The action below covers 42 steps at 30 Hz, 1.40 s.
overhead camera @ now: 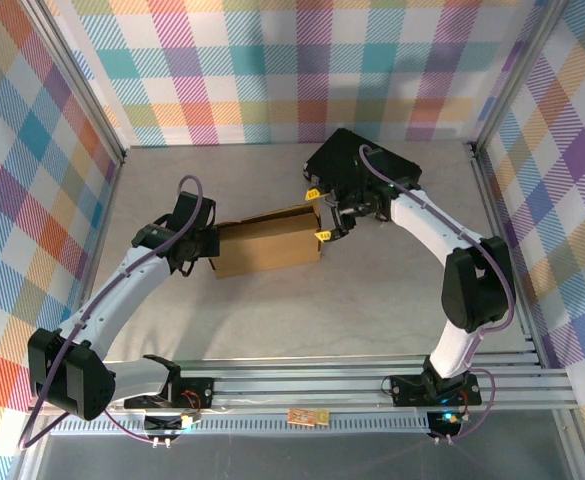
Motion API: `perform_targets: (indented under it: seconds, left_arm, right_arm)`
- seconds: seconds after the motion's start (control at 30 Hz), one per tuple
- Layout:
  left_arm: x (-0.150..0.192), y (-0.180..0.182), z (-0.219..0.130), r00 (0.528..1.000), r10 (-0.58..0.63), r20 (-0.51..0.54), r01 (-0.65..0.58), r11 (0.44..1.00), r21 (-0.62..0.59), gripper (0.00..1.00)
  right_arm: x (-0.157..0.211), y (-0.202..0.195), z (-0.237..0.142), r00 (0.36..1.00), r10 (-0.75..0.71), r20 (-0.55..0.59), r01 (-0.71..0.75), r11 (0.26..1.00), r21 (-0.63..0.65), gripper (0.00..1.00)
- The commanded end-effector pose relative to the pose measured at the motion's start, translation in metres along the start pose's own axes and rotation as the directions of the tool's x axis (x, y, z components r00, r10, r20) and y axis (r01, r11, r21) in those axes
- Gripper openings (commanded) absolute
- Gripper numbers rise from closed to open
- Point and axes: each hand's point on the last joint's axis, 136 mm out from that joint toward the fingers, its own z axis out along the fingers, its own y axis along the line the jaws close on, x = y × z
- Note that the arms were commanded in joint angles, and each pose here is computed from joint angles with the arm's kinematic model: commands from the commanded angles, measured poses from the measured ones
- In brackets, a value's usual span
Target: Fold the paper box
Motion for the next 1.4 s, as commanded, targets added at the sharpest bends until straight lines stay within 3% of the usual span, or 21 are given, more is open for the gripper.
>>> perform_targets:
  seconds: [0.0, 0.33, 1.13, 1.37]
  left_arm:
    - [0.038, 0.002, 0.005, 0.988, 0.048, -0.148, -0.050, 0.999, -0.015, 0.00]
    - [0.036, 0.001, 0.003, 0.989, 0.036, -0.140, -0.038, 0.999, -0.009, 0.00]
    - [0.033, -0.002, -0.003, 0.993, -0.003, -0.121, 0.005, 1.000, 0.015, 0.00]
    - [0.029, -0.009, -0.014, 0.992, -0.064, -0.112, 0.071, 0.996, 0.060, 0.14]
  right_arm:
    - [-0.003, -0.010, 0.008, 1.000, 0.005, -0.013, -0.005, 1.000, 0.024, 0.79]
    - [-0.003, -0.033, 0.007, 1.000, -0.017, 0.015, 0.016, 0.998, 0.059, 0.65]
    - [-0.011, -0.059, 0.001, 0.995, -0.051, 0.087, 0.041, 0.992, 0.120, 0.57]
    - [-0.012, -0.064, 0.001, 0.994, -0.049, 0.097, 0.037, 0.992, 0.124, 0.54]
